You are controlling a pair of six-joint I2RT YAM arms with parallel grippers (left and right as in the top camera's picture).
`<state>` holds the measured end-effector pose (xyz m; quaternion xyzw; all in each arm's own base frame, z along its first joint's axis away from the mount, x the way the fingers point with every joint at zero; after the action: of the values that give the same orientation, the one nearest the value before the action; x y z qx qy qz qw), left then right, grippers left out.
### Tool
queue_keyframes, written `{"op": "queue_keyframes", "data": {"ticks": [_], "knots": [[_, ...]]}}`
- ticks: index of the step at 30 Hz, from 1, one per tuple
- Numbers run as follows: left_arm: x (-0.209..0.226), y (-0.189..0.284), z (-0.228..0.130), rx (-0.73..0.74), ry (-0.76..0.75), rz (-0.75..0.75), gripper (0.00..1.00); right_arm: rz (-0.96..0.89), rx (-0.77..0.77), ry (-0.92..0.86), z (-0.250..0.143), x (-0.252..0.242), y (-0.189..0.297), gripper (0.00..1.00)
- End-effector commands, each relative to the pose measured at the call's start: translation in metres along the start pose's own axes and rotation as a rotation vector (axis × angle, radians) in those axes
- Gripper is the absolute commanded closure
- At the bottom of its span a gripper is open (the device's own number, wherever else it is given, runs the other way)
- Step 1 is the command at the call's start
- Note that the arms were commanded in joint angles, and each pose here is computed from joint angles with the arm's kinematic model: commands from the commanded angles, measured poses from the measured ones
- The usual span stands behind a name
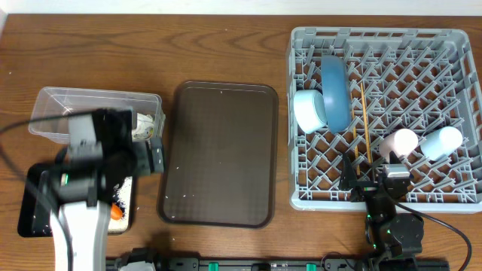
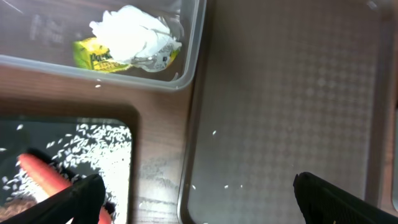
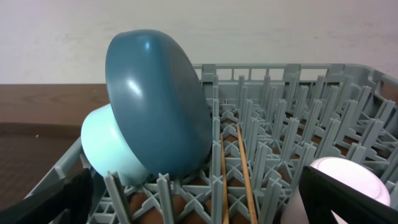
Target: Sort waste into correct bins and load items into the dishwasher rack
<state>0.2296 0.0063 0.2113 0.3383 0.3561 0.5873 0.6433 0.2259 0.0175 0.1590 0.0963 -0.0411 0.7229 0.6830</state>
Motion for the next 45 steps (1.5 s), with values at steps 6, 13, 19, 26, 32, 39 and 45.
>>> {"op": "queue_keyframes", "data": {"ticks": [6, 13, 19, 26, 32, 39, 45], "knots": [[-0.007, 0.052, -0.017, -0.299, -0.064, 0.071, 0.02, -0.010, -0.002, -0.014, 0.000, -0.003, 0.000, 0.01], [-0.003, 0.063, -0.019, -0.598, -0.088, 0.138, 0.02, -0.010, -0.002, -0.014, 0.000, -0.003, 0.000, 0.01], [-0.006, 0.050, -0.034, -0.727, -0.110, 0.139, 0.02, -0.010, -0.002, -0.014, 0.000, -0.003, 0.000, 0.01], [-0.005, 0.028, -0.039, -0.809, -0.119, 0.143, 0.02, -0.010, -0.002, -0.014, 0.000, -0.003, 0.000, 0.01], [-0.001, -0.009, -0.043, -0.784, -0.109, 0.133, 0.02, -0.010, -0.002, -0.014, 0.000, -0.003, 0.000, 0.01], [0.003, -0.049, -0.051, -0.765, -0.108, 0.130, 0.02, -0.010, -0.002, -0.014, 0.000, -0.003, 0.000, 0.01], [0.001, -0.057, -0.053, -0.766, -0.118, 0.119, 0.02, -0.010, -0.002, -0.014, 0.000, -0.003, 0.000, 0.01]]}}
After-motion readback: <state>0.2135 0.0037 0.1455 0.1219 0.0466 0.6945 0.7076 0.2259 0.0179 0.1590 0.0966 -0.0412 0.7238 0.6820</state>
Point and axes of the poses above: each gripper's point midway between its finger pads, its own y axis back along the fingers, its own x axis along the line the jaws close on, z = x × y, the point moved 2 cm from there along y, back along the fingers, and after that the axes turned 8 degrees about -y, right-handed, at the moved point
